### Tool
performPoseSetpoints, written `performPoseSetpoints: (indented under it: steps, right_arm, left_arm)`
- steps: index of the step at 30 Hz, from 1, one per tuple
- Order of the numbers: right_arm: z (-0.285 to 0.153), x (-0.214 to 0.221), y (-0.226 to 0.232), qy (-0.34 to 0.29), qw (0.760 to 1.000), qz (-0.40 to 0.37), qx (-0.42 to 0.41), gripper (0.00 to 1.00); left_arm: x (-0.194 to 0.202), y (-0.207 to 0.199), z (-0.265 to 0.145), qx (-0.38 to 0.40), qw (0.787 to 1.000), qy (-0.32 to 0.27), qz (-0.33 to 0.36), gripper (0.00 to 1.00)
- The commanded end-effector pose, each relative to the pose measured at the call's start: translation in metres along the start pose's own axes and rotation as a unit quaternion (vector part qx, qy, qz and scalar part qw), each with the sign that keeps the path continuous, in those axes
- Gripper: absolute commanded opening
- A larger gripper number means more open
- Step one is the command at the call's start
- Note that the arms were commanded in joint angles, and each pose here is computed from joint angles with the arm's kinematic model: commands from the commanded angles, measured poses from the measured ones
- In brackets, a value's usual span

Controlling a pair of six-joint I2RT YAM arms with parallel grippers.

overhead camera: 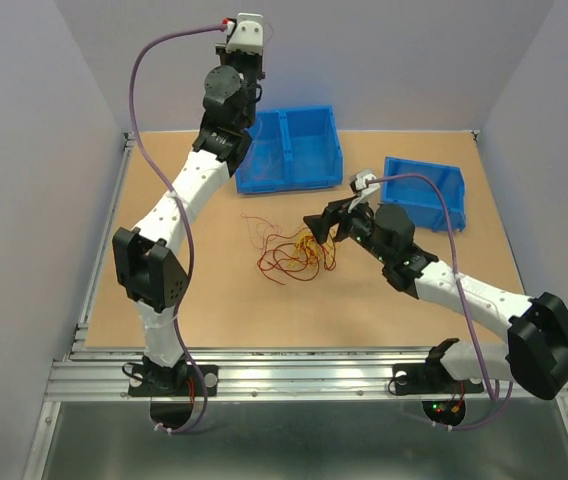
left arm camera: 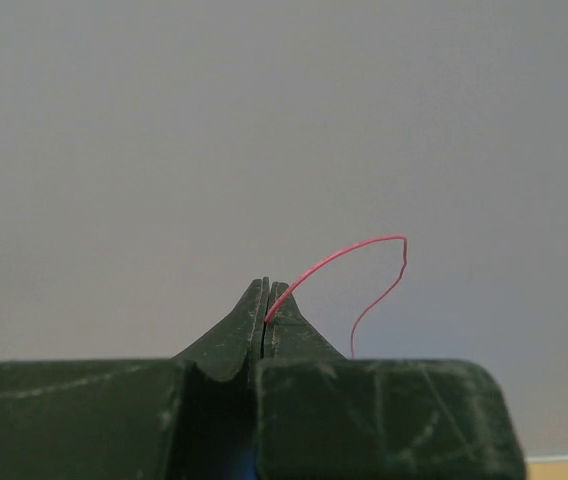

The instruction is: Untangle the cables

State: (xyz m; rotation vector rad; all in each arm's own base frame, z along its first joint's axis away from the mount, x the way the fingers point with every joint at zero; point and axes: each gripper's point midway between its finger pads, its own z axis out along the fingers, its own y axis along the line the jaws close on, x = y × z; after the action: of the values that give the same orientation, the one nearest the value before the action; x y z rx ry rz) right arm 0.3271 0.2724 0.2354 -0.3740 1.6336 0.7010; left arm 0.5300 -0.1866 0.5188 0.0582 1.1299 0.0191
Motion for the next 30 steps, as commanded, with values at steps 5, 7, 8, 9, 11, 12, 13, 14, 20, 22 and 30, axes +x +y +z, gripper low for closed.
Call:
performPoseSetpoints:
  steps: [5,7,8,9,11,12,13,14,20,22,30]
  right_arm:
    - [-0.016,-0.015,-0.004,-0.036,0.999,-0.014,0.016,0.84]
    - [-0.02,-0.018,-0.005,-0.041,0.999,-0.016,0.019,0.84]
    - [-0.021,-0.018,-0.004,-0.041,0.999,-0.015,0.019,0.84]
    - [-0.022,-0.019,-0.005,-0.042,0.999,-0.016,0.021,0.84]
    - [-0.024,-0.02,-0.006,-0.044,0.999,-0.015,0.022,0.84]
    - [-0.024,-0.019,-0.005,-0.043,0.999,-0.015,0.021,0.84]
    - [-0.024,-0.019,-0.005,-0.044,0.999,-0.015,0.021,0.84]
    - [-0.024,-0.021,-0.005,-0.045,0.999,-0.015,0.021,0.84]
    - [-0.022,-0.018,-0.006,-0.04,0.999,-0.014,0.023,0.84]
    - [-0.02,-0.017,-0.005,-0.039,0.999,-0.012,0.021,0.84]
    - [-0.01,-0.013,-0.005,-0.028,0.999,-0.007,0.02,0.84]
  left_arm:
    - [0.052,-0.008,0.009,0.012,0.999,0.035,-0.011,0.0]
    - [0.065,-0.008,0.009,0.017,0.999,0.049,-0.007,0.0]
    - [0.066,-0.009,0.009,0.02,0.998,0.052,-0.005,0.0]
    - [0.067,-0.007,0.009,0.017,0.998,0.054,-0.003,0.0]
    - [0.054,0.0,0.009,0.008,0.999,0.047,0.002,0.0]
    - [0.045,0.004,0.009,0.003,0.999,0.041,0.007,0.0]
    - [0.024,0.011,0.007,-0.003,1.0,0.026,0.01,0.0]
    - [0.013,0.018,0.006,-0.014,1.0,0.019,0.013,0.0]
    - [-0.087,0.062,-0.031,-0.066,0.995,-0.066,0.021,0.0]
    - [-0.127,0.071,-0.056,-0.064,0.991,-0.113,0.009,0.0]
    - [-0.216,0.071,-0.108,-0.004,0.973,-0.228,-0.034,0.0]
